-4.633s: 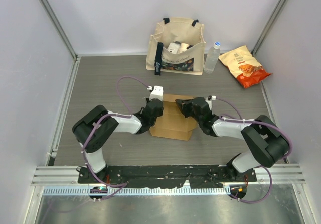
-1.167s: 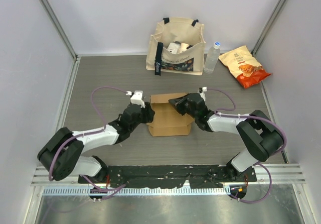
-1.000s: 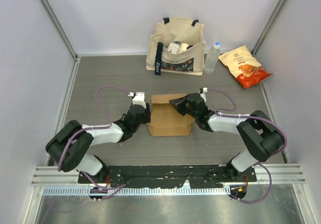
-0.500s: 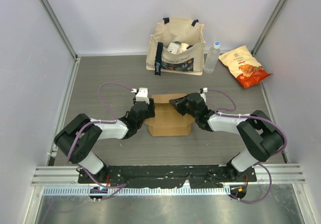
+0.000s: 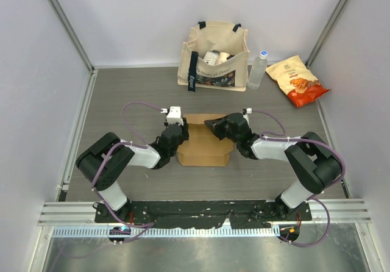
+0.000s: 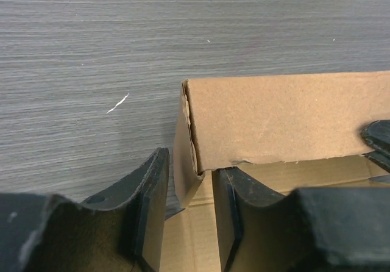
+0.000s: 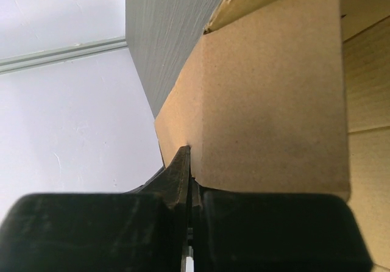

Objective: Fold the paper box

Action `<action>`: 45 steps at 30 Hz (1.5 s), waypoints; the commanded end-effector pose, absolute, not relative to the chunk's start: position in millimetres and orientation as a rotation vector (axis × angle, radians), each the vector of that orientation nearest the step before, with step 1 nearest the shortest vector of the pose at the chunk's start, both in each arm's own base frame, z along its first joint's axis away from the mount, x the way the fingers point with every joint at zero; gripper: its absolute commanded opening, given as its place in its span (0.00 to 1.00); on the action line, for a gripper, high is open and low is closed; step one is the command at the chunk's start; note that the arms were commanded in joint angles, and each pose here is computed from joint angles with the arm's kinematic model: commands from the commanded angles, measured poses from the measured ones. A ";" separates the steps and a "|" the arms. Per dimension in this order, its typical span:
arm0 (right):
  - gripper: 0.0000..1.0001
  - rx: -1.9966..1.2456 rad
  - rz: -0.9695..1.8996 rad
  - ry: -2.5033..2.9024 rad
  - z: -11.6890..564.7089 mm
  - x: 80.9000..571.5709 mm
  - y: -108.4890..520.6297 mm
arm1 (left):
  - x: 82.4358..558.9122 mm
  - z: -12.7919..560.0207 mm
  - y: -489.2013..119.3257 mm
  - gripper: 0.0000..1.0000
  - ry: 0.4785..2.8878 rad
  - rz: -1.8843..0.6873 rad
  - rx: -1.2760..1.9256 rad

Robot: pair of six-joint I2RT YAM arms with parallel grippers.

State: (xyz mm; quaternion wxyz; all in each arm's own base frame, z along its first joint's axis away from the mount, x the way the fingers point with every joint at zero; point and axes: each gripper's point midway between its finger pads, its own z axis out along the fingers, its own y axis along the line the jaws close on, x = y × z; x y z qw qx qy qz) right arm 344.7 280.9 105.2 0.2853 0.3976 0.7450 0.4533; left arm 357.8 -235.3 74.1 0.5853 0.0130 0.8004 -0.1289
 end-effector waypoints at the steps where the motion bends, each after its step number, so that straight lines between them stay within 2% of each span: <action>1: 0.03 1.059 1.212 2.003 101.6 341.5 281.3 | 368.8 92.7 -239.5 0.32 1.772 -0.291 -0.001; 6: 0.03 1.046 1.206 1.994 105.8 341.1 279.2 | 366.5 87.9 -238.7 0.28 1.773 -0.270 0.013; 9: 0.06 1.015 1.205 2.006 106.3 339.2 280.1 | 367.7 86.3 -232.3 0.11 1.771 -0.222 0.010; 10: 0.10 1.004 1.196 2.007 106.4 340.4 277.0 | 367.2 86.8 -231.9 0.02 1.767 -0.211 0.013; 11: 0.13 0.953 1.171 2.025 106.2 338.2 273.0 | 367.1 86.6 -227.7 0.00 1.765 -0.184 0.019; 12: 0.16 0.922 1.157 2.033 106.9 338.0 269.3 | 365.7 85.6 -226.4 0.00 1.766 -0.171 0.028; 14: 0.33 0.769 1.087 2.069 110.5 337.3 254.5 | 364.1 86.7 -221.5 0.00 1.764 -0.144 0.041; 15: 0.36 0.685 1.069 2.099 111.9 334.5 251.4 | 361.2 84.3 -218.3 0.00 1.768 -0.132 0.049; 16: 0.48 0.614 1.037 2.123 112.2 332.1 246.7 | 359.7 83.6 -216.3 0.00 1.770 -0.126 0.053; 18: 0.51 0.376 0.940 2.185 116.5 321.8 232.3 | 356.6 84.9 -211.8 0.00 1.769 -0.114 0.068; 20: 0.60 0.236 0.844 2.238 116.2 306.2 219.2 | 353.5 89.0 -209.1 0.00 1.764 -0.108 0.078; 21: 0.62 0.113 0.804 2.216 128.6 300.5 214.0 | 352.5 89.6 -208.0 0.00 1.767 -0.105 0.081; 26: 0.61 -0.069 0.632 2.318 144.8 275.3 189.4 | 350.7 93.6 -195.6 0.00 1.799 -0.038 0.046; 31: 0.61 -0.027 0.575 2.294 165.0 291.1 185.9 | 348.9 99.6 -188.5 0.00 1.819 -0.020 -0.014; 37: 0.54 0.101 0.758 2.281 172.8 312.8 218.9 | 348.5 97.0 -190.8 0.00 1.816 -0.041 -0.017; 45: 0.58 0.077 0.916 2.237 175.7 332.1 237.6 | 347.8 102.9 -184.6 0.00 1.781 -0.015 -0.001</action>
